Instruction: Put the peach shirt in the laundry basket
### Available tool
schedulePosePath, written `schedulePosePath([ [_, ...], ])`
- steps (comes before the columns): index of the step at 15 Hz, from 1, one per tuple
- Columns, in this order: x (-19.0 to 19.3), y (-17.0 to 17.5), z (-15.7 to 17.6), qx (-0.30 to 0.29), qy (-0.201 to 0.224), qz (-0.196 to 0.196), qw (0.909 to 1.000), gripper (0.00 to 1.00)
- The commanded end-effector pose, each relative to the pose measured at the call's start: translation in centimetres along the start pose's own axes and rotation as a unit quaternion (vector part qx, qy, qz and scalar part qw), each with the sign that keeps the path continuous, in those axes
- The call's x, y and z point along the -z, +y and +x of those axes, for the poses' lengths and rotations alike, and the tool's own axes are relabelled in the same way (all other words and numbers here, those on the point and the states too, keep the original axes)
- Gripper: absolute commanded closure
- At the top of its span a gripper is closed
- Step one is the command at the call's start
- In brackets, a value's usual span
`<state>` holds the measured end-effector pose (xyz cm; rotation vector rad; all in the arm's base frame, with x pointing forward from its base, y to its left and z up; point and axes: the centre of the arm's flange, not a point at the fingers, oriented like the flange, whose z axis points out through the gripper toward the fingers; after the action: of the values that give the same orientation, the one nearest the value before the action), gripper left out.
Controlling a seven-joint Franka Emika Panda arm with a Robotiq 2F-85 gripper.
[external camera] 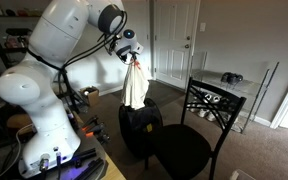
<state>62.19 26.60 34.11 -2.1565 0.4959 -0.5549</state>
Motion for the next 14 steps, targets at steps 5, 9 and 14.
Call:
schedulePosePath([
  [5, -0.8, 1.3, 0.7, -0.006, 0.010, 0.005, 0.9999, 1.00],
  [9, -1.2, 0.8, 0.5, -0.006, 0.013, 0.009, 0.9998, 1.00],
  [14, -1.6, 0.5, 0.8, -0.012, 0.027, 0.010, 0.9995, 0.74],
])
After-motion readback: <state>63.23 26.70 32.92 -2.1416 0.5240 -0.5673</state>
